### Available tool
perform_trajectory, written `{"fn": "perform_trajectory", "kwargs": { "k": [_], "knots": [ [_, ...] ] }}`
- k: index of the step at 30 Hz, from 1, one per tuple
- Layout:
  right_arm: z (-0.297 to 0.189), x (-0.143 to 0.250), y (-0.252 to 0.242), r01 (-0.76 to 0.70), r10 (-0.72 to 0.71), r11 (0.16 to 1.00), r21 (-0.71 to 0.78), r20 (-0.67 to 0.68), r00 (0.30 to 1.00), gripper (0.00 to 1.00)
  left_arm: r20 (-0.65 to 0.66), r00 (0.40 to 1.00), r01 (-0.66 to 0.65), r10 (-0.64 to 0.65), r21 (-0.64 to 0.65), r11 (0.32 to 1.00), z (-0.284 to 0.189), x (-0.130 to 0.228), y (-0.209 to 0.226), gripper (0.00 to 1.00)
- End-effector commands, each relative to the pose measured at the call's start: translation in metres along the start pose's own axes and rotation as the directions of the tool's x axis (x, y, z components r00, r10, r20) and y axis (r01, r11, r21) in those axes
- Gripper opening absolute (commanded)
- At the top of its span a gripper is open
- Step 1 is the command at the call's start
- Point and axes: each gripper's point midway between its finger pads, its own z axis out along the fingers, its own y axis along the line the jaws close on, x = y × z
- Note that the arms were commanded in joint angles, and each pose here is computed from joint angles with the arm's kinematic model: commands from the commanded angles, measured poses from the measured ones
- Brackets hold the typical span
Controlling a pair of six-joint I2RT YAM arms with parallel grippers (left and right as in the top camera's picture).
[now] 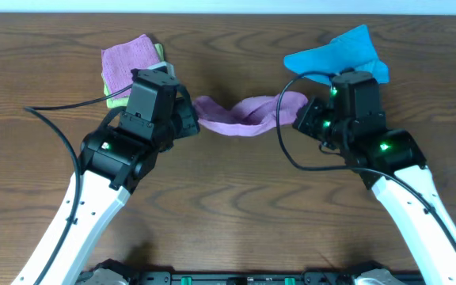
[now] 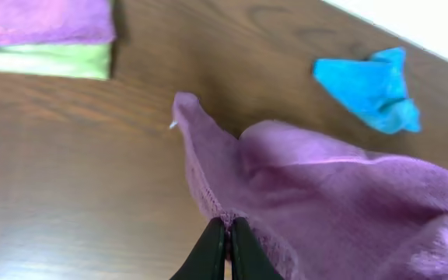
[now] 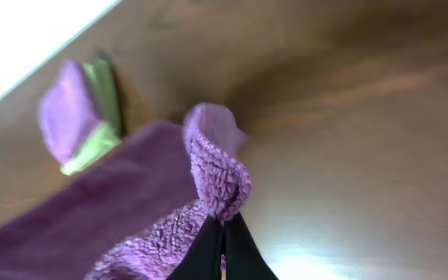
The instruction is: Fold the cloth
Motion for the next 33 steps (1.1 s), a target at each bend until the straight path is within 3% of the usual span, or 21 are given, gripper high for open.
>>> {"fn": "perform_trajectory", "kwargs": {
  "k": [1, 5, 7, 10, 16, 20, 24, 29, 33],
  "knots": [
    [-0.004, -0.003, -0.012, 0.028, -0.029, 0.998, 0.06, 0.016, 0.999, 0.01, 0.021, 1.0, -0.019, 0.021, -0.084, 0.996, -0.004, -0.004, 0.016, 0.06],
    [-0.006, -0.001, -0.029, 0.046, -0.046, 0.992, 0.114, -0.006, 0.999, 0.01, 0.009, 0.998, -0.057, 0.059, -0.185, 0.981, -0.007, 0.0, 0.036, 0.06],
    [-0.01, 0.008, -0.052, 0.031, -0.022, 0.978, 0.206, -0.043, 0.999, 0.01, -0.012, 0.998, -0.063, 0.062, -0.22, 0.974, -0.009, 0.006, 0.044, 0.06],
    [-0.018, 0.0, -0.08, 0.002, -0.003, 0.943, 0.334, 0.004, 1.0, 0.01, -0.015, 0.998, -0.064, 0.062, -0.225, 0.972, -0.009, 0.006, 0.045, 0.06],
    [-0.01, 0.005, -0.052, 0.008, -0.001, 0.979, 0.201, -0.034, 0.999, 0.01, 0.0, 0.999, -0.049, 0.049, -0.135, 0.99, 0.001, 0.0, 0.025, 0.06],
    [-0.009, 0.006, -0.048, 0.023, -0.018, 0.98, 0.198, -0.029, 0.999, 0.01, -0.2, 0.98, -0.022, 0.016, -0.028, 0.999, 0.022, 0.037, 0.007, 0.06],
    [-0.01, -0.002, -0.053, 0.023, -0.027, 0.973, 0.231, 0.012, 1.0, 0.01, -0.451, 0.892, 0.013, -0.003, 0.02, 1.0, 0.036, 0.09, -0.003, 0.06],
    [-0.016, -0.021, -0.07, 0.021, -0.06, 0.943, 0.333, 0.106, 0.993, 0.01, -0.54, 0.839, -0.053, 0.061, 0.03, 0.998, 0.064, 0.134, -0.011, 0.06],
    [-0.017, -0.035, -0.067, 0.079, -0.132, 0.94, 0.331, 0.14, 0.981, 0.01, -0.524, 0.833, -0.14, 0.178, 0.111, 0.984, 0.083, 0.17, -0.032, 0.06]
  ]
}}
